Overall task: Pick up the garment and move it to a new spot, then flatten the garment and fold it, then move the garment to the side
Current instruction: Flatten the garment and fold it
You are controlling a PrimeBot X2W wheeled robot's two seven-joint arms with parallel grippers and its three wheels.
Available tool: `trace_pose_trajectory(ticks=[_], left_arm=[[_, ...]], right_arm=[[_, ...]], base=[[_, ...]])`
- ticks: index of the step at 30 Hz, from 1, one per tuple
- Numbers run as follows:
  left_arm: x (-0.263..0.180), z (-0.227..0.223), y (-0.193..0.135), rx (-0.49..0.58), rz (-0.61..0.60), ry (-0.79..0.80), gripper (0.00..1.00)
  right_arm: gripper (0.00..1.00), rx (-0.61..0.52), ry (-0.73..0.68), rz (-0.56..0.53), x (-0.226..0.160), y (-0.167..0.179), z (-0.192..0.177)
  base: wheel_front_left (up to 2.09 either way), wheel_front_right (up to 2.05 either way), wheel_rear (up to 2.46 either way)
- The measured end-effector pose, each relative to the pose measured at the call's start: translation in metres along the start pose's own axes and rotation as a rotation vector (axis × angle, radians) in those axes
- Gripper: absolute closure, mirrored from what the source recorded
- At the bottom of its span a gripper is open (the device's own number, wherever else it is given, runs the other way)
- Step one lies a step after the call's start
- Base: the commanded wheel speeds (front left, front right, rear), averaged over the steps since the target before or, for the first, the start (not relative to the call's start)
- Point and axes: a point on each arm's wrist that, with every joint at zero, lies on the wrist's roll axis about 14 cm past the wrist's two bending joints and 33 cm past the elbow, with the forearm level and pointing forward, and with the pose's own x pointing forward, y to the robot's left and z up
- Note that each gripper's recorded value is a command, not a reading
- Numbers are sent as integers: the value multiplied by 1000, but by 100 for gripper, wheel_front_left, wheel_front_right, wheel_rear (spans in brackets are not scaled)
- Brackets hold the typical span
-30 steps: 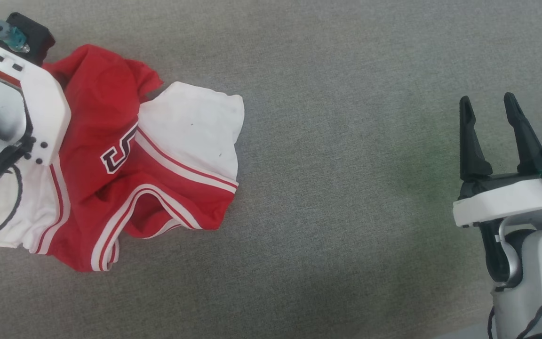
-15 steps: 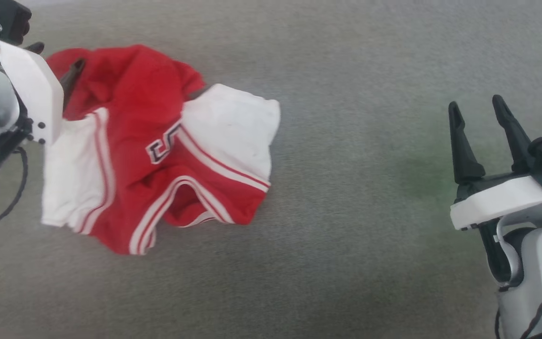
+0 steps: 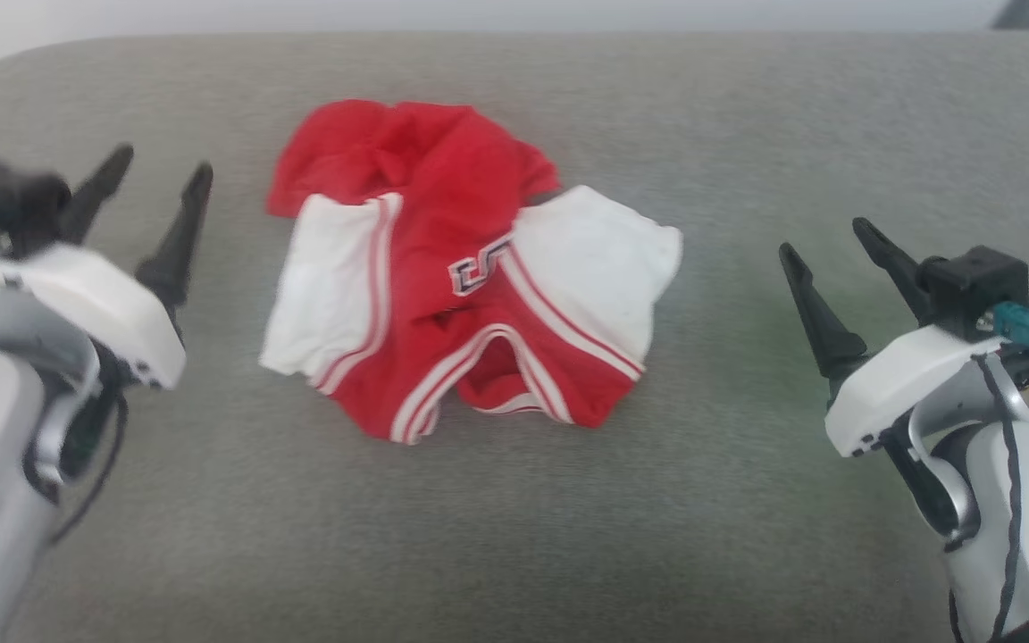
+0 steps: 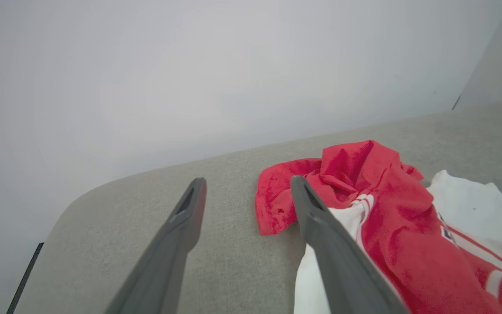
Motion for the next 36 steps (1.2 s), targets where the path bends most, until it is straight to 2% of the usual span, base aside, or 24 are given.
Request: trace_pose_trajectory(ticks=[9, 15, 30, 31, 36], left_arm=[[-70, -11, 30, -73, 161, -105, 0], [-102, -19, 46, -107, 262, -139, 0], [-132, -26, 54, -146, 371, -194, 0], [-133, -27, 55, -151, 380, -196, 0], [-137, -30, 59, -166, 394, -205, 0]], right_arm=[[0, -1, 183, 198, 37, 56, -17], [0, -52, 363, 293, 57, 82, -41], [0, -173, 799, 321, 85, 89, -103], [100, -175, 818, 325, 85, 90, -105], [100, -174, 842, 330, 82, 88, -104]], base=[[0, 0, 0], [0, 0, 0], [0, 0, 0], [0, 0, 0], [0, 0, 0]])
